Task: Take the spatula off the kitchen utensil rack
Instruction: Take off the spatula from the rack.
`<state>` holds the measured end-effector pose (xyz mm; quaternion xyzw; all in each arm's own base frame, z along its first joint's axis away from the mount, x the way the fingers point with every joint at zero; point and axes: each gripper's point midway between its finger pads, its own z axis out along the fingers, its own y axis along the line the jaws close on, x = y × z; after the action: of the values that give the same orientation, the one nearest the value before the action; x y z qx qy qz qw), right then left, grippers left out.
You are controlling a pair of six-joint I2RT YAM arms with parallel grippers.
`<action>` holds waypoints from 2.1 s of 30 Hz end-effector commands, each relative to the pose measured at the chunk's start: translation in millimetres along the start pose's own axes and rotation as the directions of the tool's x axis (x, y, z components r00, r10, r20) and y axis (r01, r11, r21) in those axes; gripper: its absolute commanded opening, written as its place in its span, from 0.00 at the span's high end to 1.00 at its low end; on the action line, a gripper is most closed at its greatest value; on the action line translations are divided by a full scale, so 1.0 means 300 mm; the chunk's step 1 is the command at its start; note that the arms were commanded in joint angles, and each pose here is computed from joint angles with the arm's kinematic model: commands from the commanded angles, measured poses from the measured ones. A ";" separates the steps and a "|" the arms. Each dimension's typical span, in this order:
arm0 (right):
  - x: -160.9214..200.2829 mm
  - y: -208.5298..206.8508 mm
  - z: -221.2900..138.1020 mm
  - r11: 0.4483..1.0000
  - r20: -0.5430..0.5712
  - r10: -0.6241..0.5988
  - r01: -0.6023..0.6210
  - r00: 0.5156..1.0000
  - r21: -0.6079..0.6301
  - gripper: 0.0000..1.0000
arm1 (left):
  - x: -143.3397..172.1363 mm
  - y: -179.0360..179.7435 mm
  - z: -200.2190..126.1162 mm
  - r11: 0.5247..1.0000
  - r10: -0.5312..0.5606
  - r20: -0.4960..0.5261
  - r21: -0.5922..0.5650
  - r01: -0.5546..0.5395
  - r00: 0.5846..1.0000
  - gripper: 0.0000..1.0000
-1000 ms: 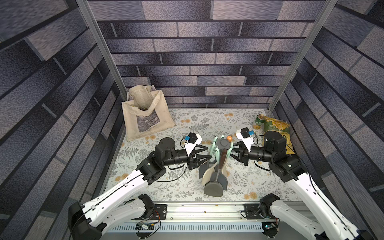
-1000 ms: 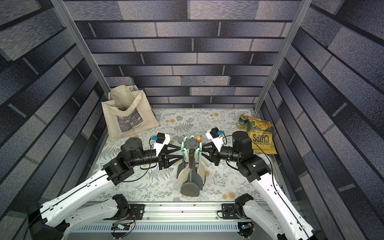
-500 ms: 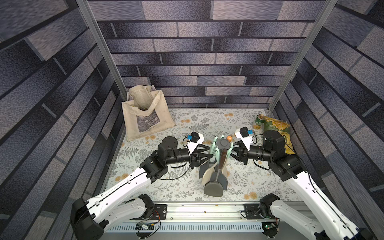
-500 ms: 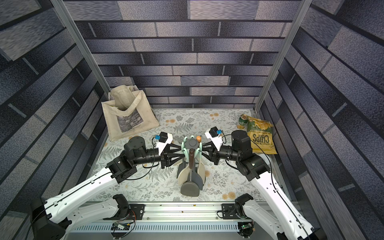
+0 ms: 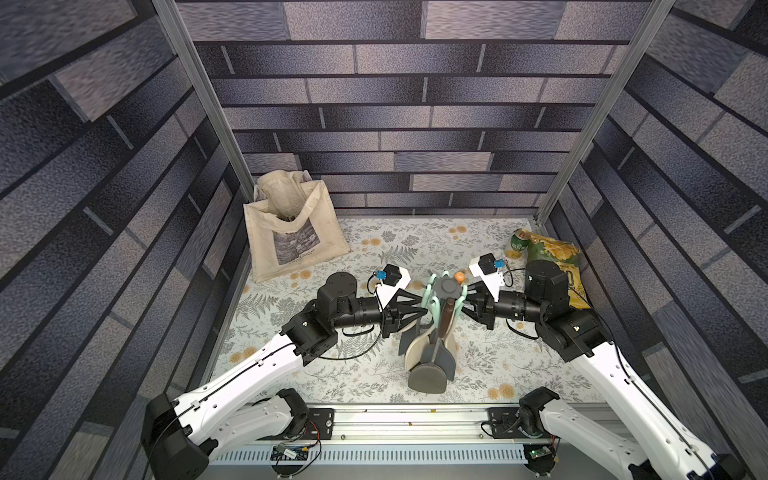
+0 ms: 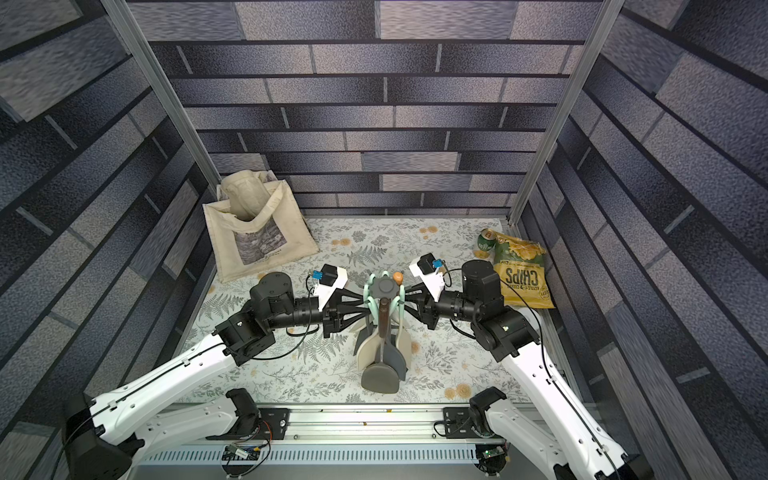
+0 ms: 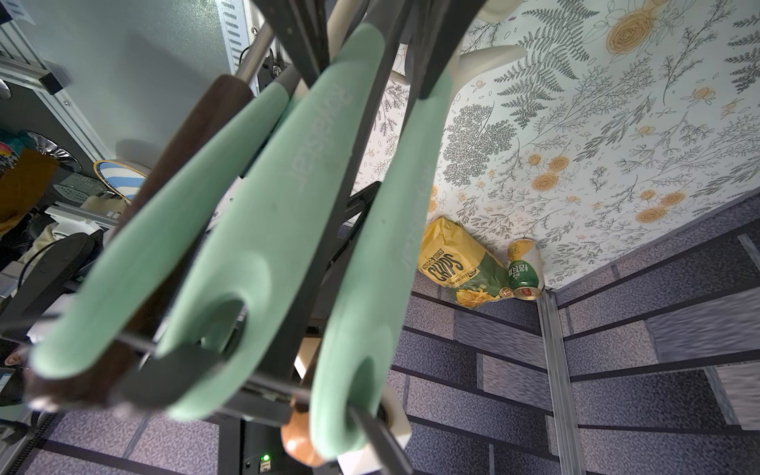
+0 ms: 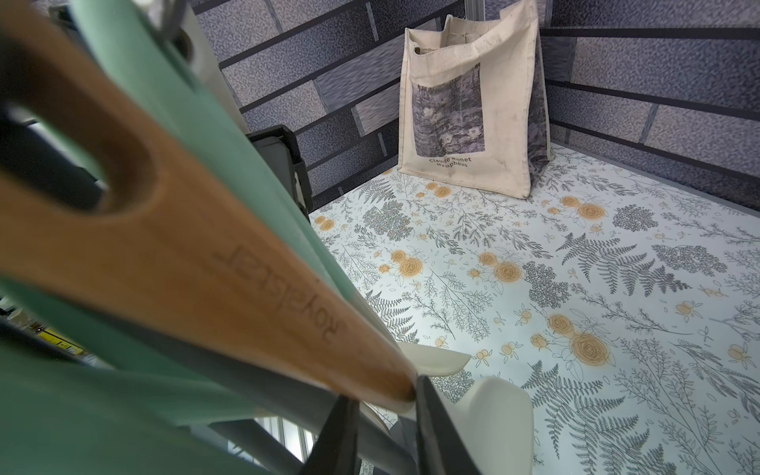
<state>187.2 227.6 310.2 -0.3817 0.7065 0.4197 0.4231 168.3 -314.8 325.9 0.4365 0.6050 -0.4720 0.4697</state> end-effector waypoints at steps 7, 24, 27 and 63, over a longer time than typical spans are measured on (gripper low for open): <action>-0.046 -0.003 -0.004 0.999 0.030 -0.038 0.037 0.999 0.024 0.74 | -0.045 -0.022 -0.012 0.998 0.055 0.014 0.002 -0.055 0.998 0.77; -0.038 -0.017 0.001 0.998 0.022 -0.033 0.032 0.999 0.045 0.75 | -0.062 0.000 -0.045 0.990 0.112 0.028 -0.094 -0.109 0.993 0.95; -0.037 -0.019 0.000 0.998 0.024 -0.033 0.032 0.999 0.049 0.75 | -0.062 0.020 -0.050 0.978 0.143 0.016 -0.155 -0.139 0.990 0.97; -0.013 -0.048 0.007 0.996 0.006 -0.031 0.031 0.999 0.088 0.75 | 0.014 0.185 -0.279 0.847 0.121 -0.080 -0.512 -0.145 0.989 1.00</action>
<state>200.2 224.7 304.8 -0.3667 0.7237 0.3914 0.4343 206.0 -233.3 328.6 0.3695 0.6718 -0.2568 0.5883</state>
